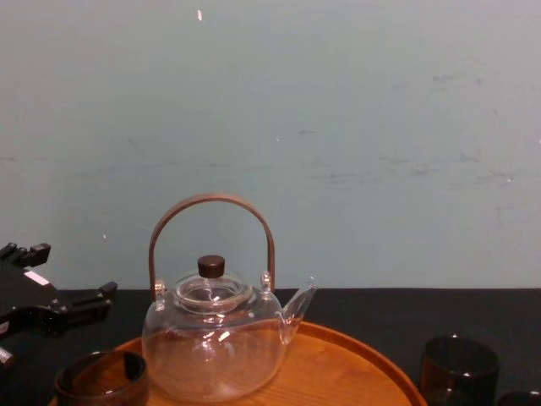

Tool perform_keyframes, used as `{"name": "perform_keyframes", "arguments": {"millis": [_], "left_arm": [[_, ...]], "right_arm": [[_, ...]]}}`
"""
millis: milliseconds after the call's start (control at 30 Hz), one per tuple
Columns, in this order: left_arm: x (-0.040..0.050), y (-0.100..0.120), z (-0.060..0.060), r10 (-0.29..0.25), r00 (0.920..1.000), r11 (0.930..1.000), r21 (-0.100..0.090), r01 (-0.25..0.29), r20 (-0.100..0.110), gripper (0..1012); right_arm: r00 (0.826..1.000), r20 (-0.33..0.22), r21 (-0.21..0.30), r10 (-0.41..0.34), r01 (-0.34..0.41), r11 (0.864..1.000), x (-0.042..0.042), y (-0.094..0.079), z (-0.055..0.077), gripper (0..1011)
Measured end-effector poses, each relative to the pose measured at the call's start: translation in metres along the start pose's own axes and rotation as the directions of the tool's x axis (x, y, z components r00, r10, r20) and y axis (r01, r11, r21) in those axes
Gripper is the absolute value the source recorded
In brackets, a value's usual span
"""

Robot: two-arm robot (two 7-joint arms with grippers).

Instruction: Pick up the glass from the table and place it on the tray.

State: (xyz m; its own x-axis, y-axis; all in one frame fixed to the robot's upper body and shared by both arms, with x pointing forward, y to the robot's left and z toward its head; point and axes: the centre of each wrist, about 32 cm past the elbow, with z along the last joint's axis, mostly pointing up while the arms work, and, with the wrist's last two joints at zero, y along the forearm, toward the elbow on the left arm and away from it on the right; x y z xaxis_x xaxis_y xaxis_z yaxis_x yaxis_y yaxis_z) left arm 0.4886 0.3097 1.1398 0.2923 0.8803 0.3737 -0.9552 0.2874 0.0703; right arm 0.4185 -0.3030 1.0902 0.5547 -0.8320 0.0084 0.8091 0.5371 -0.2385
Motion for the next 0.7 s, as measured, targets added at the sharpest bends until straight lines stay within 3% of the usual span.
{"name": "perform_keyframes", "arguments": {"millis": [700], "left_arm": [[0.0, 0.0, 0.0, 0.0, 1.0, 1.0, 0.0, 0.0, 0.0, 1001]], "right_arm": [[1.0, -0.004, 0.005, 0.007, -0.007, 1.0, 0.0007, -0.0005, 0.0003, 905]]}}
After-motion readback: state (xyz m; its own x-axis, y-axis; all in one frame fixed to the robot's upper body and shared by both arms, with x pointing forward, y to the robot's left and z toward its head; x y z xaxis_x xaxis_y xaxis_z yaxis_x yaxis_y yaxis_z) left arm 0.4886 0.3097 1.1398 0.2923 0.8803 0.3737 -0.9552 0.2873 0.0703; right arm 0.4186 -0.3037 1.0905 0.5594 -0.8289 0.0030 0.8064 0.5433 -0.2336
